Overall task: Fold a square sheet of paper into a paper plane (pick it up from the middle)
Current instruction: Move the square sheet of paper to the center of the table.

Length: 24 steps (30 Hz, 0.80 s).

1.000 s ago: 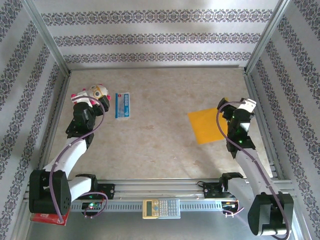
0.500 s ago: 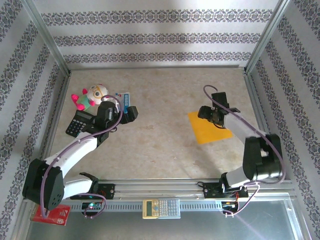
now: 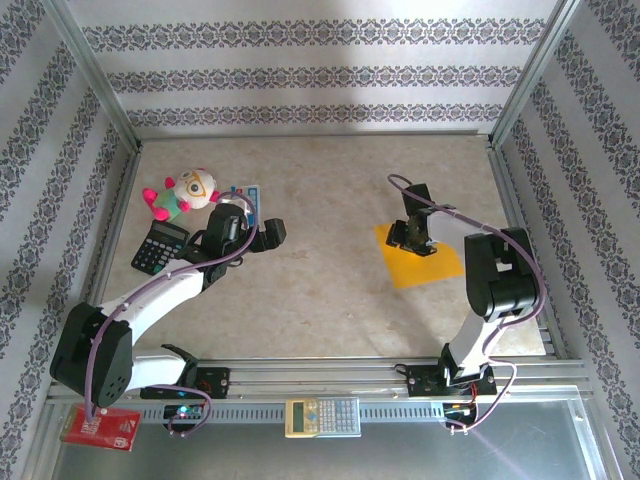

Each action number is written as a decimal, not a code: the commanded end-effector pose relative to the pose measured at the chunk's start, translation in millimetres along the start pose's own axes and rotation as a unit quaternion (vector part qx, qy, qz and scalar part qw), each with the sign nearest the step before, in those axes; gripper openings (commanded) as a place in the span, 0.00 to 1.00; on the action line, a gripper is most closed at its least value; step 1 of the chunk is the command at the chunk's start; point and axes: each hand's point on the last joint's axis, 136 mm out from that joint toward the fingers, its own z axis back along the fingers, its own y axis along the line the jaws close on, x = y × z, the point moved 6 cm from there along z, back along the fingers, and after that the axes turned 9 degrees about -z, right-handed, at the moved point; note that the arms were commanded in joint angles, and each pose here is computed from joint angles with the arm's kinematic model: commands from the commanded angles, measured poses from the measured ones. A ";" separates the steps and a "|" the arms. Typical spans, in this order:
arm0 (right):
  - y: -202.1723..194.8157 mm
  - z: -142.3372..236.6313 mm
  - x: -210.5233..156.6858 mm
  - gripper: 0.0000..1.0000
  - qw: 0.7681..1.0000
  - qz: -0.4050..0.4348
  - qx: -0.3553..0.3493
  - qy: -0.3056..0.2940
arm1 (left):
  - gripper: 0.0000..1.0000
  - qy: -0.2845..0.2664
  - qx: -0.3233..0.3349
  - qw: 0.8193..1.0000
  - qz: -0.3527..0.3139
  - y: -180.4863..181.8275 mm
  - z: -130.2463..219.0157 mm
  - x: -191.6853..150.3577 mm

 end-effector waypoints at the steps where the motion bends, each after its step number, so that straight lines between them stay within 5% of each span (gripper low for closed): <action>1: 3.0 -1.0 -2.8 0.55 1.000 0.005 -0.027 -0.002 | 1.00 -0.007 -0.008 1.000 -0.001 -6.6 2.1 6.6; 14: 31.6 0.7 -35.3 0.48 0.994 0.078 -0.047 0.055 | 1.00 -0.015 0.060 0.998 -0.029 12.7 12.3 -0.5; 24: 81.0 -5.9 -65.3 0.46 0.992 0.076 0.035 0.094 | 1.00 -0.018 0.076 0.996 -0.036 17.7 19.8 -1.6</action>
